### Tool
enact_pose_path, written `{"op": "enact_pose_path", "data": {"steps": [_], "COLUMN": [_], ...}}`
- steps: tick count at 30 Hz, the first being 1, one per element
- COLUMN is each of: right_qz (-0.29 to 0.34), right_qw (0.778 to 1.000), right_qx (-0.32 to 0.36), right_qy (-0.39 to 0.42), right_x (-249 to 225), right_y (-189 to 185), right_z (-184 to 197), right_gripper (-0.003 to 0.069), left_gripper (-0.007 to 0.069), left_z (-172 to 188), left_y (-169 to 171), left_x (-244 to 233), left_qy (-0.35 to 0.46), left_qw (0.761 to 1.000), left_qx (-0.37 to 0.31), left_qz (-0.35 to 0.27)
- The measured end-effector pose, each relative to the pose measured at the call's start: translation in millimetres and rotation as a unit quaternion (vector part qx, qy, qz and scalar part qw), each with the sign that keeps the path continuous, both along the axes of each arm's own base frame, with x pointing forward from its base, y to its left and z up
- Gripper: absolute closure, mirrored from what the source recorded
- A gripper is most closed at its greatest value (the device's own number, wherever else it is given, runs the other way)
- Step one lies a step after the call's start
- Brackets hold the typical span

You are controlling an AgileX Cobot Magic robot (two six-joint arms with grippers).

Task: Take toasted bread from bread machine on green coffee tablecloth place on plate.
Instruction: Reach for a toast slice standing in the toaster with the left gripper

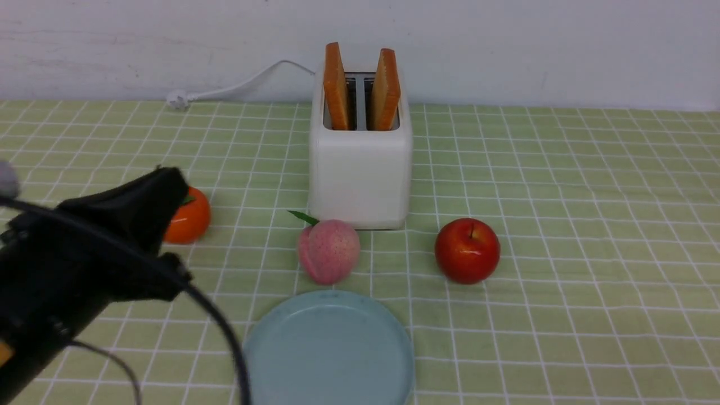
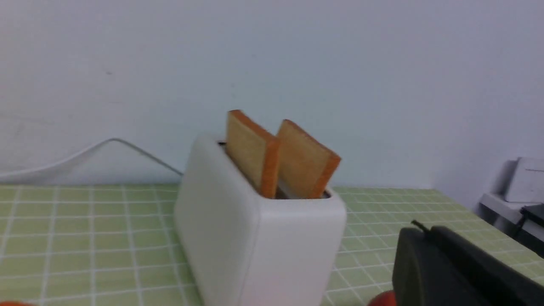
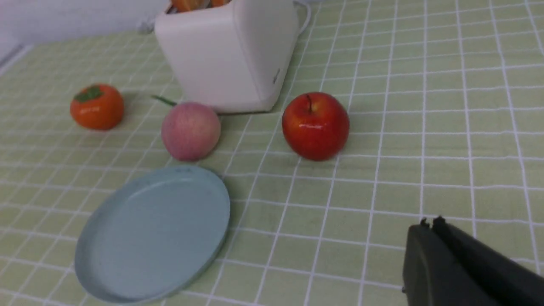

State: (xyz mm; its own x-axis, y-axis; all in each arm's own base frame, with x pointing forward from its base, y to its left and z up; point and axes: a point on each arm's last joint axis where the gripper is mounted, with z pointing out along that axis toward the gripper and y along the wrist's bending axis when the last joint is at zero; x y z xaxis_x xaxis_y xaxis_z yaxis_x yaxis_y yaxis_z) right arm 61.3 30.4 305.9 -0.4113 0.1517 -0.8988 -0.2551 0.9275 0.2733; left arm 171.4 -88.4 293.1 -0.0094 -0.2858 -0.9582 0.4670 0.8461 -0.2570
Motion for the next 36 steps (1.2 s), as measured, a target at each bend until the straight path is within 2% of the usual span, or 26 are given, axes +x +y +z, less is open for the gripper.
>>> {"op": "enact_pose_path", "data": {"steps": [4, 8, 12, 14, 16, 17, 20, 30, 36], "right_qz": [0.032, 0.049, 0.062, 0.064, 0.064, 0.065, 0.068, 0.079, 0.079], "right_qw": [0.999, 0.998, 0.997, 0.997, 0.997, 0.997, 0.997, 0.996, 0.996], "right_qx": [-0.028, -0.033, -0.037, -0.039, -0.04, -0.04, -0.035, -0.036, -0.035], "right_qy": [-0.009, -0.021, -0.025, -0.025, -0.026, -0.025, -0.023, -0.012, -0.015], "right_x": [8.1, 10.7, 11.1, 11.0, 10.9, 10.8, 10.5, 8.9, 9.1], "right_y": [3.7, 6.1, 7.9, 8.1, 8.1, 8.3, 9.0, 10.4, 10.6], "right_z": [19.1, 25.6, 26.3, 26.2, 26.1, 26.0, 26.1, 24.2, 24.7], "right_gripper": [0.0658, 0.0657, 0.0657, 0.0657, 0.0657, 0.0657, 0.0657, 0.0655, 0.0655], "left_gripper": [0.0634, 0.0572, 0.0393, 0.0281, 0.0232, 0.0183, 0.0144, 0.0187, 0.0296], "left_z": [2.5, 0.2, -11.5, -20.3, -27.6, -32.8, -42.0, -46.2, -45.8], "left_y": [-25.3, -42.6, -65.2, -75.1, -79.9, -87.6, -96.7, -112.2, -116.6], "left_x": [42.8, 77.1, 128.3, 152.7, 163.7, 180.2, 198.0, 241.6, 256.1], "left_qy": [0.007, 0.007, 0.011, 0.017, 0.023, 0.021, 0.017, 0.025, 0.032], "left_qw": [1.0, 1.0, 1.0, 0.999, 0.998, 0.998, 0.998, 0.997, 0.995], "left_qx": [0.003, 0.001, -0.018, -0.036, -0.036, -0.036, -0.022, -0.007, 0.002], "left_qz": [-0.006, 0.001, 0.009, 0.036, 0.041, 0.046, 0.051, 0.078, 0.092]}}
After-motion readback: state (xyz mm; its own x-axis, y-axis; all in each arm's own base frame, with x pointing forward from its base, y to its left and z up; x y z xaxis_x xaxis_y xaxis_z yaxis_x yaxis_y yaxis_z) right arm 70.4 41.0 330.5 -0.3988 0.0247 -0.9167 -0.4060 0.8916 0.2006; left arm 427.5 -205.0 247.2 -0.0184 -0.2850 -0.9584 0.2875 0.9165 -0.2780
